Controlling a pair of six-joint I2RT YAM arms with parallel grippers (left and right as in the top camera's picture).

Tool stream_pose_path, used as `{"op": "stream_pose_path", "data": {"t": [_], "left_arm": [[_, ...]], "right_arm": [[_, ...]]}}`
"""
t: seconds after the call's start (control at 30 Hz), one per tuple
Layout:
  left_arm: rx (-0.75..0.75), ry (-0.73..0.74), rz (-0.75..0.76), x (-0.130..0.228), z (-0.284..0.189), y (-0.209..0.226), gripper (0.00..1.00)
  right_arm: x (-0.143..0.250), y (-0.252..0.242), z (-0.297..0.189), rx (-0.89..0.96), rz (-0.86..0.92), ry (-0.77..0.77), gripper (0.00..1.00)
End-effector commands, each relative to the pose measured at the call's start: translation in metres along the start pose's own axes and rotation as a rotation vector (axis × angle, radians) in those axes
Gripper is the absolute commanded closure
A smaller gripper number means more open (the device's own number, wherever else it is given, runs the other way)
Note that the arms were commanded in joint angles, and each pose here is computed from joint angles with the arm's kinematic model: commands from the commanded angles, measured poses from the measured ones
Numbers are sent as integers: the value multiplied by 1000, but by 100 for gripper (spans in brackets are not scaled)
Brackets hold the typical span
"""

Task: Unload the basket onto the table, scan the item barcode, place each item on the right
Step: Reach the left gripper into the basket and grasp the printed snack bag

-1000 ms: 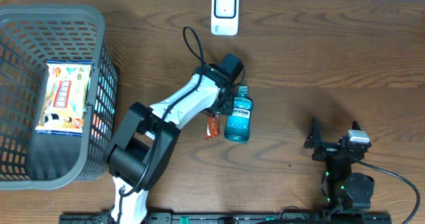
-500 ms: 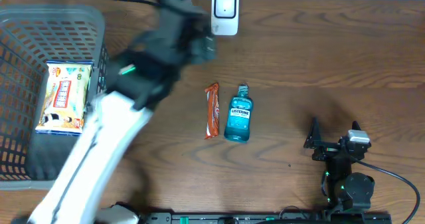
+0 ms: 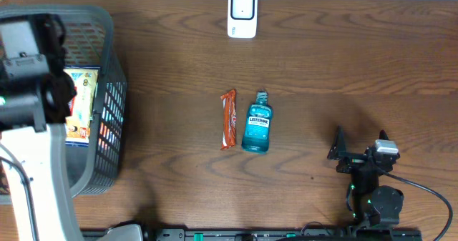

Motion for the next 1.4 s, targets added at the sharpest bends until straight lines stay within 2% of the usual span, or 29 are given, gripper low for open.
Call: {"op": "stream_pose_path", "data": {"t": [0.0, 0.17, 0.47, 0.67, 0.97, 1.23, 1.27, 1.3, 1.37], "left_arm": [[-118, 94, -156, 14, 43, 10, 2], [-274, 240, -77, 46, 104, 18, 2], [-479, 350, 7, 94, 176, 35, 2], [-569, 392, 21, 110, 206, 52, 2], [-499, 538, 15, 155, 242, 51, 2], [-485, 581, 3, 213, 270, 86, 2], [-497, 588, 8, 220, 271, 94, 16], [-507, 595, 12, 224, 270, 100, 37], [-531, 614, 33, 232, 267, 111, 89]], "right_arm": [[0, -1, 0, 4, 12, 0, 1], [0, -1, 0, 4, 12, 0, 1], [0, -1, 0, 4, 12, 0, 1], [0, -1, 0, 5, 12, 0, 1], [0, -1, 0, 4, 12, 0, 1], [0, -1, 0, 4, 12, 0, 1], [0, -1, 0, 4, 12, 0, 1], [0, -1, 0, 4, 12, 0, 1], [0, -1, 0, 4, 12, 0, 1]]}}
Point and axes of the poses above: each gripper's point midway between its finger pads, its own z axis out along the fingers, its own y axis along the line the jaws close on, x = y × z, the point moved 1 cm from there along -z, back along the fingers, and after that the axes turned 4 degrees about z, right-handed, at the moved point
